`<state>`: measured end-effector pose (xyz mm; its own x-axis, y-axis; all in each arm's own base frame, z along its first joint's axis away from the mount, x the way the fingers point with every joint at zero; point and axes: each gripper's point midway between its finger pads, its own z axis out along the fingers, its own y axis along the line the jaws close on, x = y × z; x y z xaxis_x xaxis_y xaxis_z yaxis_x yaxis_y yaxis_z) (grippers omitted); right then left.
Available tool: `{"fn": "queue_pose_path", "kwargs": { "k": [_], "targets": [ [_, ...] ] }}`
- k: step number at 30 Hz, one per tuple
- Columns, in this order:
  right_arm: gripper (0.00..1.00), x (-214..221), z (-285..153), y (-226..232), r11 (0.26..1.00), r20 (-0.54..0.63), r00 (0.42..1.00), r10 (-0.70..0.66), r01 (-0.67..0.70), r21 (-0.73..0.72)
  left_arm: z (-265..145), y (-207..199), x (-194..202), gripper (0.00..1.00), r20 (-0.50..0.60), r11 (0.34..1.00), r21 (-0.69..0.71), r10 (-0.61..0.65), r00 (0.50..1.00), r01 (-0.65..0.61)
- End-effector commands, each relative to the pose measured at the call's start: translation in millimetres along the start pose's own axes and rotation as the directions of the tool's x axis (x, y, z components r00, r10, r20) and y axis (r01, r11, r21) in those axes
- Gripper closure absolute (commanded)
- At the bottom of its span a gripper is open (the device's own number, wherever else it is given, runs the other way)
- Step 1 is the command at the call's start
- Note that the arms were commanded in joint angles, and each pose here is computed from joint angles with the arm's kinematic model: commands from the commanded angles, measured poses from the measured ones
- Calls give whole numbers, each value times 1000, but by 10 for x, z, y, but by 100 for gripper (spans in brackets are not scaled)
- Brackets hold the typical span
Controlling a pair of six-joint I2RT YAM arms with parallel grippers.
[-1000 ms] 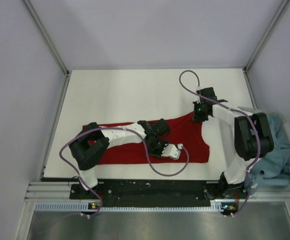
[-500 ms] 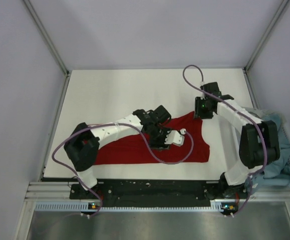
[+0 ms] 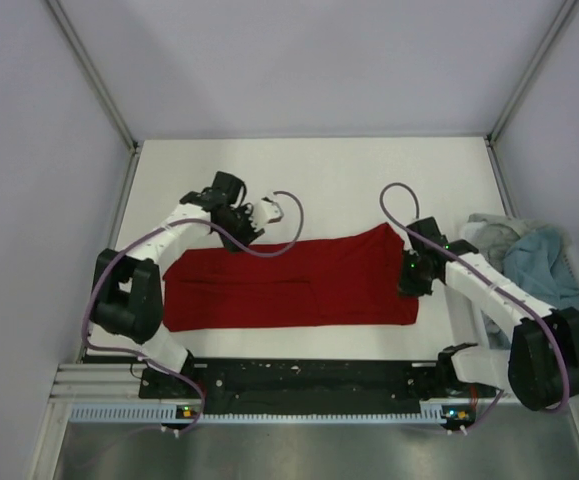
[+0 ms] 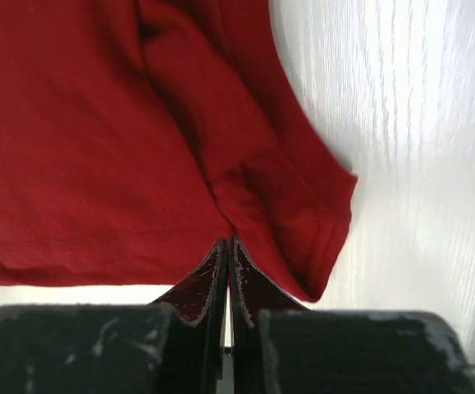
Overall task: Fold and stack the t-shirts
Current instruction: Fold the other side of the tshirt into a rectangle, then rotate the tshirt 90 degrees
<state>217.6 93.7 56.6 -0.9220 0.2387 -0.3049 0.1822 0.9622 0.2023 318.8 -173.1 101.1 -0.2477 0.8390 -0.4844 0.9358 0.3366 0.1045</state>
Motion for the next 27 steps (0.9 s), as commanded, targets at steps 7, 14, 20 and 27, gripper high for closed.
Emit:
{"fn": "queue_pose_path", "kwargs": {
  "k": [7,14,20,27],
  "targets": [
    [100,410,188,-148,993,-65,992,108,-105,59,-121,895,1422,83,-103,918,-246,-343,934,310],
    [100,99,466,-377,971,-67,995,79,-61,229,70,830,1920,86,-152,887,-256,-429,891,384],
    [100,-643,623,-443,956,-13,998,57,-51,289,56,650,2008,86,-143,884,-264,-431,891,385],
    [100,-1737,1013,-79,970,7,999,-39,37,239,123,145,1944,85,-114,928,-161,-355,928,336]
  ]
}}
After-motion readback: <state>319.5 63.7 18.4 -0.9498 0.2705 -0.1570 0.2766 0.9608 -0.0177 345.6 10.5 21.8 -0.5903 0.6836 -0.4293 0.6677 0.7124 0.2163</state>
